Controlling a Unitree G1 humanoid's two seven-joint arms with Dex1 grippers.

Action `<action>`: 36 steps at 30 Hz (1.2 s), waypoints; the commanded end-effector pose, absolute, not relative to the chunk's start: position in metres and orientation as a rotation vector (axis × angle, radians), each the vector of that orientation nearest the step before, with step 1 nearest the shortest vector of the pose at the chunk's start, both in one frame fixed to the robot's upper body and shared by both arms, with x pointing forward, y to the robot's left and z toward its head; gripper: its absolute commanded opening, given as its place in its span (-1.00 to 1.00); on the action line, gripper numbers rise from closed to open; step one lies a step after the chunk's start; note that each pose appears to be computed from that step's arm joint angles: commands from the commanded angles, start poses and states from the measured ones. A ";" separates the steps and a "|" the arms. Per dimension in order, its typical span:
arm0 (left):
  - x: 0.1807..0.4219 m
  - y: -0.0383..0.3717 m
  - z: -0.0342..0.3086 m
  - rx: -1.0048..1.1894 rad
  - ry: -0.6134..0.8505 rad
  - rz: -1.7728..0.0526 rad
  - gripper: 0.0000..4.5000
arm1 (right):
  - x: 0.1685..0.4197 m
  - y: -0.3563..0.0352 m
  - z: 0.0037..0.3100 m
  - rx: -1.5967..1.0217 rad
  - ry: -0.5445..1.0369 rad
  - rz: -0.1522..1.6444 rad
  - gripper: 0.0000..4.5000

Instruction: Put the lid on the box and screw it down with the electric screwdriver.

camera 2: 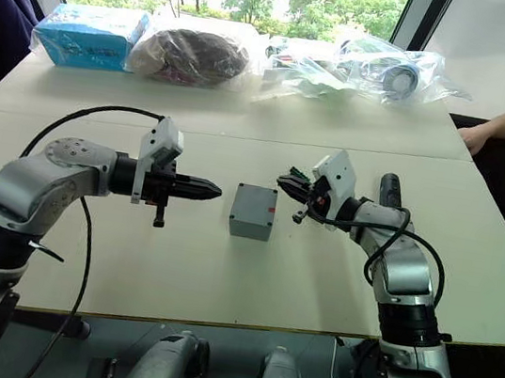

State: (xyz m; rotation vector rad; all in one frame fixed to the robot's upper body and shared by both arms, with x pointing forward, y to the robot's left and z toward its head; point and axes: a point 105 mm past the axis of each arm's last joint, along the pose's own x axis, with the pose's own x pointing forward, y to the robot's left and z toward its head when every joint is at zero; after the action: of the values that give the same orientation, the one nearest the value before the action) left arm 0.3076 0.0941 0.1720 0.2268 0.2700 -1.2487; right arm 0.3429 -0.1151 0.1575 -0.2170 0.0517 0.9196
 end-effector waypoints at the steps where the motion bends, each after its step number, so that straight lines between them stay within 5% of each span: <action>1: 0.311 0.094 0.178 0.256 0.229 -1.237 -1.00 | 0.336 -0.110 0.165 -0.218 0.017 0.931 -0.99; 26: 0.312 0.090 0.178 0.252 0.227 -1.224 -1.00 | 0.344 -0.110 0.146 -0.220 0.078 0.915 -0.99; 29: 0.311 0.089 0.179 0.251 0.225 -1.225 -1.00 | 0.344 -0.113 0.146 -0.217 0.082 0.910 -0.66; 36: 0.310 0.086 0.179 0.242 0.219 -1.230 -1.00 | 0.347 -0.124 0.157 -0.235 0.069 0.869 0.55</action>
State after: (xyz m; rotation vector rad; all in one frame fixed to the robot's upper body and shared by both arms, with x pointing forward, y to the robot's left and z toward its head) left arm 0.3138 0.0919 0.1683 0.2203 0.2642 -1.2096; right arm 0.3453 -0.1194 0.1373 -0.2211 0.1251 0.8892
